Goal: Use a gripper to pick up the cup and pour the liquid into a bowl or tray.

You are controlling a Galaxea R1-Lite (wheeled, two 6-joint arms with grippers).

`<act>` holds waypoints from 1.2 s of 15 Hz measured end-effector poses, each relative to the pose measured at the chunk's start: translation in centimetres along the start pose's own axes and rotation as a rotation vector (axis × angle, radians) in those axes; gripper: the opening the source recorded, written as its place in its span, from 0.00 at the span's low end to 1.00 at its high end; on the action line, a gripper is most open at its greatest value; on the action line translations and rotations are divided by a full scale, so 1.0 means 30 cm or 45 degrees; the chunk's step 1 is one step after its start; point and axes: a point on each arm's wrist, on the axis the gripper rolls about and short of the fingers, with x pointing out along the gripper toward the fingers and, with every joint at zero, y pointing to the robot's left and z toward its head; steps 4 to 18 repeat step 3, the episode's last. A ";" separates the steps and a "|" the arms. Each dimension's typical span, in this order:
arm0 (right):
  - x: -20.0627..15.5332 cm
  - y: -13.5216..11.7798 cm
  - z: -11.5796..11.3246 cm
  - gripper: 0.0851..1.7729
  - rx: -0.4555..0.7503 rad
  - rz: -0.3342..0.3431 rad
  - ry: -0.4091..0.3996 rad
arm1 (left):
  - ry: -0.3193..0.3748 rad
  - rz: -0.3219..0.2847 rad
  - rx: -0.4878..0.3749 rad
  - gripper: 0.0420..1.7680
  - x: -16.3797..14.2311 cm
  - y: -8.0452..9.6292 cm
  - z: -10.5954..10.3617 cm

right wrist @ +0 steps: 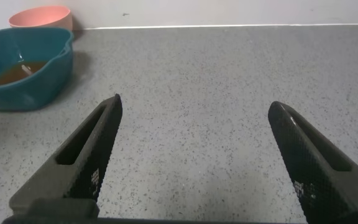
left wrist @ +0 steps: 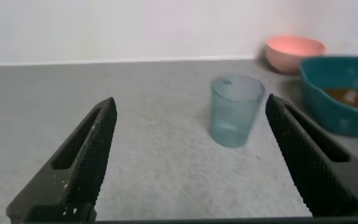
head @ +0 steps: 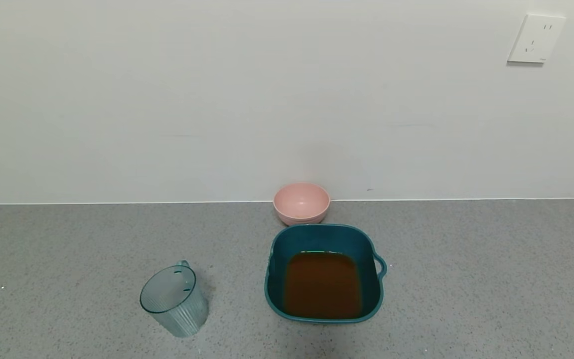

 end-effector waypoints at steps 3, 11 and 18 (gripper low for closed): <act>0.000 0.000 0.000 0.96 0.000 0.000 0.000 | 0.171 -0.064 -0.010 0.97 -0.002 -0.004 -0.050; 0.000 0.000 0.000 0.96 0.000 0.000 0.000 | 0.171 -0.064 -0.010 0.97 -0.002 -0.004 -0.050; 0.000 0.000 0.000 0.96 0.000 0.000 0.000 | 0.171 -0.064 -0.010 0.97 -0.002 -0.004 -0.050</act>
